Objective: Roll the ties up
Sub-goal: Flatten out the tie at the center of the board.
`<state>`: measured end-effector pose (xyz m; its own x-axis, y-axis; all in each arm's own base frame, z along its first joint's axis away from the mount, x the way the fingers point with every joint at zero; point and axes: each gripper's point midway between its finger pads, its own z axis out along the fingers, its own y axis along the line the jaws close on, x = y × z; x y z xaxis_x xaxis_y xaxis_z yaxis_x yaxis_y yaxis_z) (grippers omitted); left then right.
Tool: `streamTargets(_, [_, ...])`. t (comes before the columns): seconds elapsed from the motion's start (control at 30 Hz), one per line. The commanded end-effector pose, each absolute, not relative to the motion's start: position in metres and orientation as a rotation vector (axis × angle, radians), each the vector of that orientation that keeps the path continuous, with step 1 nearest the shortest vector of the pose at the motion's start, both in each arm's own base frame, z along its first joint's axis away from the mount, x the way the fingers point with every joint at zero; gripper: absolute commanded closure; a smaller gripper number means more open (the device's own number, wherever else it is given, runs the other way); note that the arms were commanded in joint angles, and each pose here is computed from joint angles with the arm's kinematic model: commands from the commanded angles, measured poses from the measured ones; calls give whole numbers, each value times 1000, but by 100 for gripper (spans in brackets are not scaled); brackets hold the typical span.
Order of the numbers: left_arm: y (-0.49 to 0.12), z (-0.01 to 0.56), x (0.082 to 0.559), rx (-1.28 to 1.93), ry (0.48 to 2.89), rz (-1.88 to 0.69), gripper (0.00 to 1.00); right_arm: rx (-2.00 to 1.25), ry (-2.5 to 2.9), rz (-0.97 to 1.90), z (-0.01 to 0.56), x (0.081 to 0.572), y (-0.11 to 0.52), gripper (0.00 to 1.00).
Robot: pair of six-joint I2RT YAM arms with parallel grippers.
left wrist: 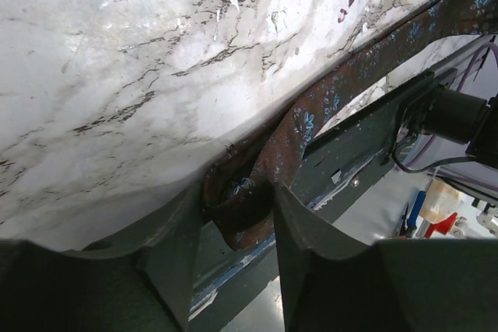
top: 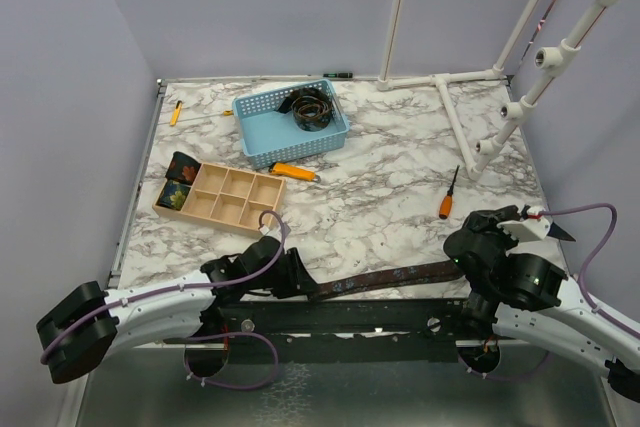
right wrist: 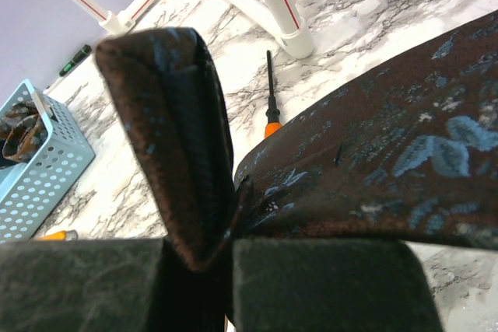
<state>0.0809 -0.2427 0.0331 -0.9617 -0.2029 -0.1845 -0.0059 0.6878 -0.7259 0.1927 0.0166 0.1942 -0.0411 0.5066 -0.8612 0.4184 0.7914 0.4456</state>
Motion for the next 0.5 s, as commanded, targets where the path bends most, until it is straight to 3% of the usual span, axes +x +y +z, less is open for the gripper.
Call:
streamTargets(0.0, [-244,31,74,-112,2661,-1180,63,748,1650,81,194,193,15,100])
streamTargets(0.27, [-243,34,74,-107,2637,-1201,79,743,1652,70,193,194,15,100])
streamTargets(0.4, [-246,40,77,-72,2606,-1211,99,737,1657,63,193,194,16,100])
streamTargets(0.47, [-248,45,81,-59,2585,-1212,100,738,1658,63,193,194,16,100])
